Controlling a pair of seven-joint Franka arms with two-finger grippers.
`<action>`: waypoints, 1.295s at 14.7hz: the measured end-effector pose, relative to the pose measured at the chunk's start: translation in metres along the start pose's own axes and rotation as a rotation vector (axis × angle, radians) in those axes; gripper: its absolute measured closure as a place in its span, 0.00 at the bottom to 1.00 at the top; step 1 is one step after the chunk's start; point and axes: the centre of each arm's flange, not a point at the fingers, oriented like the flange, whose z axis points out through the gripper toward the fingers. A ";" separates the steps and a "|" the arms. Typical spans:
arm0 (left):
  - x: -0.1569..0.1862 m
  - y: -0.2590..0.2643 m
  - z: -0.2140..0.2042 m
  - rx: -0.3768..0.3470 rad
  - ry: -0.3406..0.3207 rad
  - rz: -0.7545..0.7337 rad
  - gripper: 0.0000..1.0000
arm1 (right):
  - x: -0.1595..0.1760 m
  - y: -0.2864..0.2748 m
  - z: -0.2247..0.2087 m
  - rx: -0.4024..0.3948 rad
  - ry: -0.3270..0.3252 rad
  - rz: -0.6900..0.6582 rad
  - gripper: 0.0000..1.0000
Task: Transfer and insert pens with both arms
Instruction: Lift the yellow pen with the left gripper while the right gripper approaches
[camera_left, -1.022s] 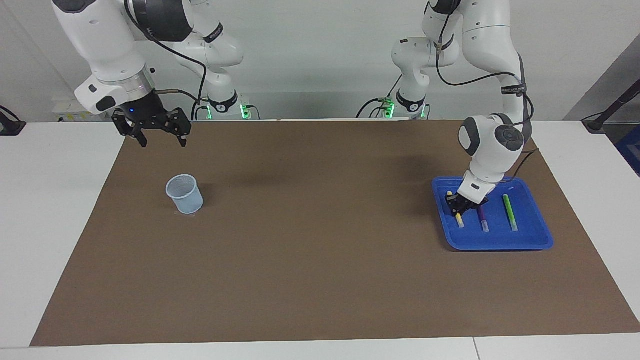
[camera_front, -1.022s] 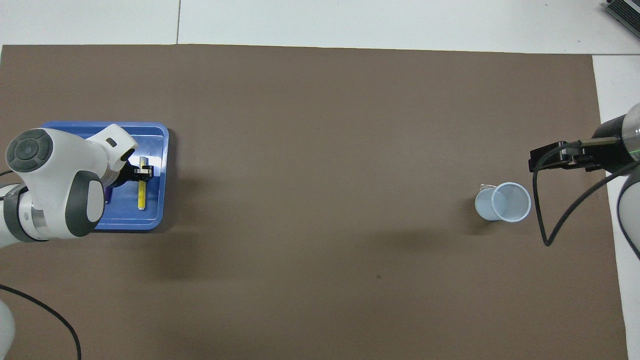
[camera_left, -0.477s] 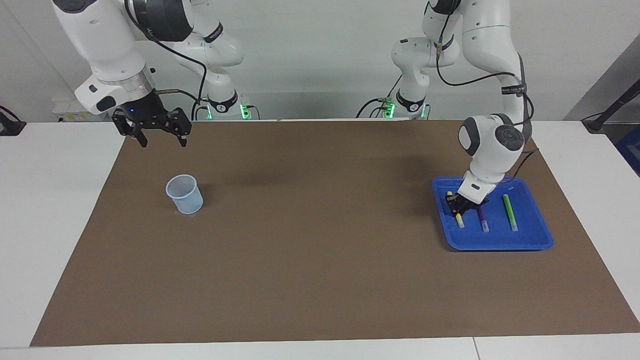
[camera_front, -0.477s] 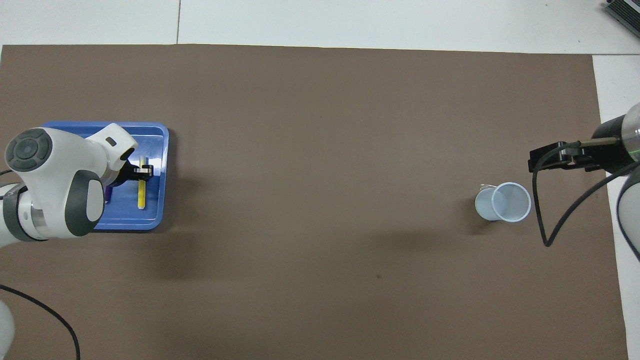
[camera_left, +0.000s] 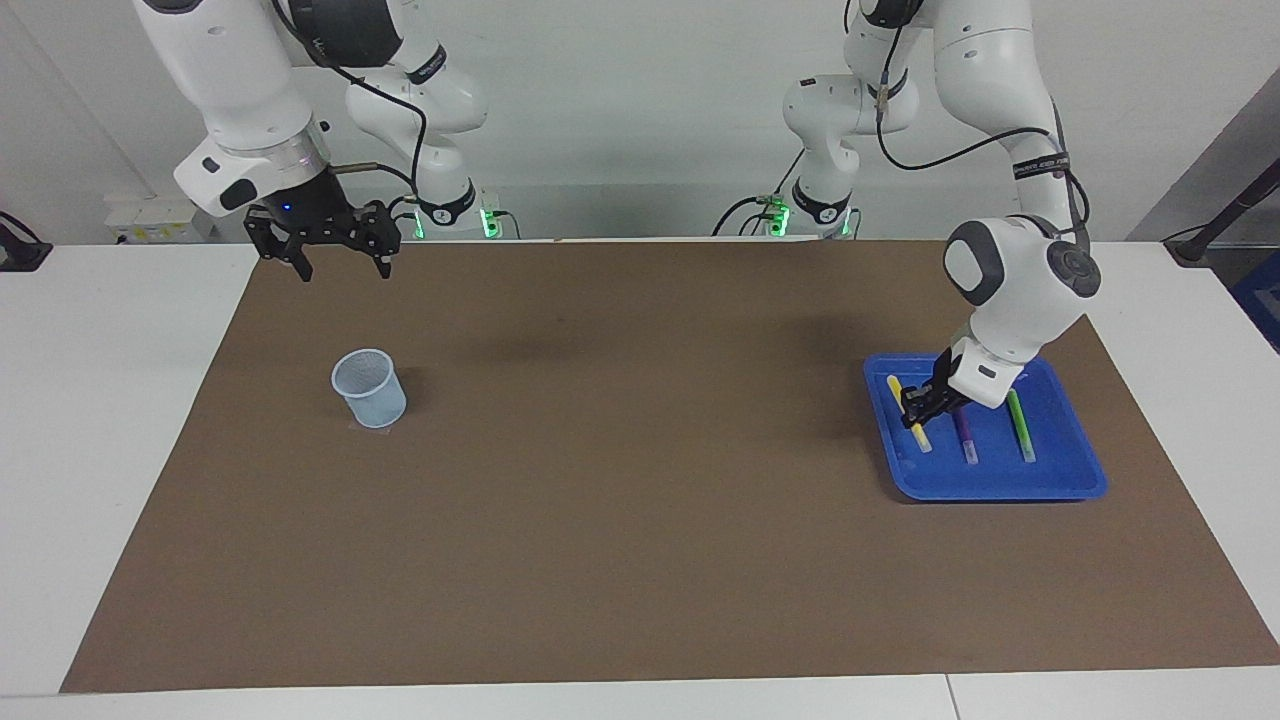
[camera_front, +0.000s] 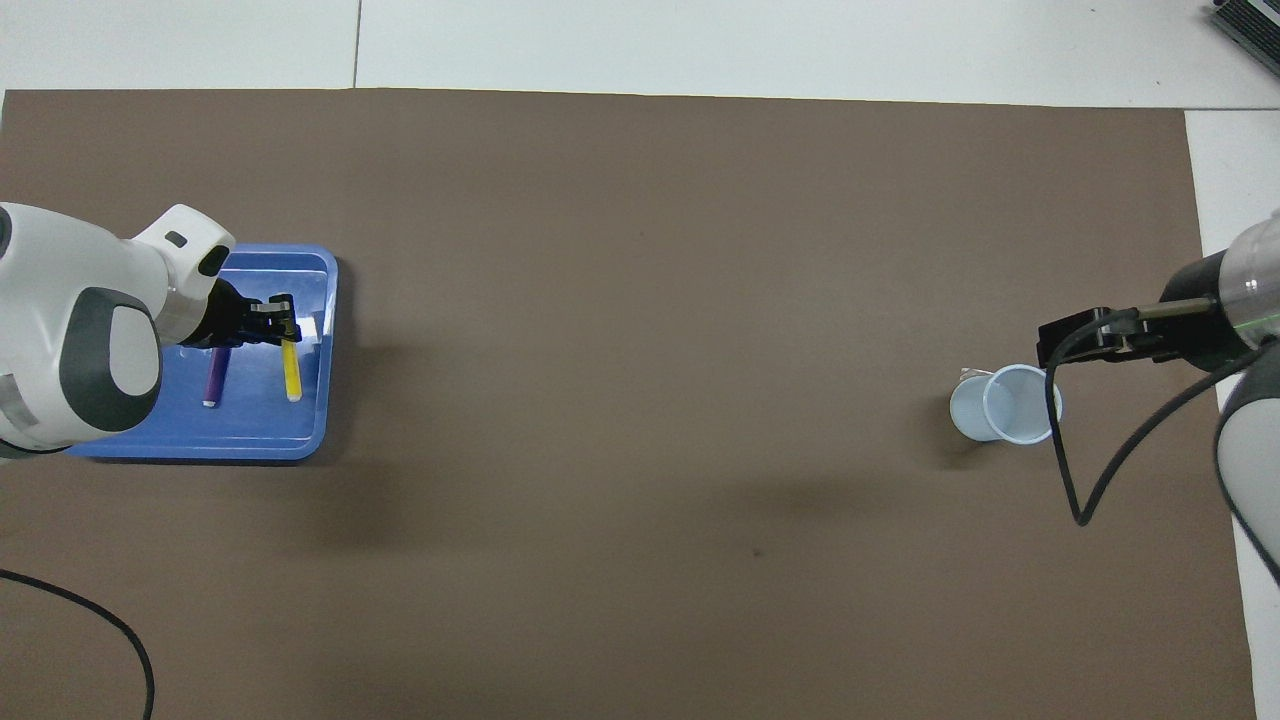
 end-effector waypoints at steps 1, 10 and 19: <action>0.002 0.003 -0.006 -0.037 0.000 -0.069 0.83 | -0.002 -0.005 0.012 0.015 0.010 -0.014 0.00; -0.023 0.045 -0.062 -0.191 -0.101 -0.641 0.83 | -0.017 -0.053 0.110 0.183 0.000 0.065 0.00; -0.065 0.109 -0.080 -0.161 -0.274 -1.060 0.83 | -0.023 -0.123 0.107 0.434 -0.010 0.295 0.00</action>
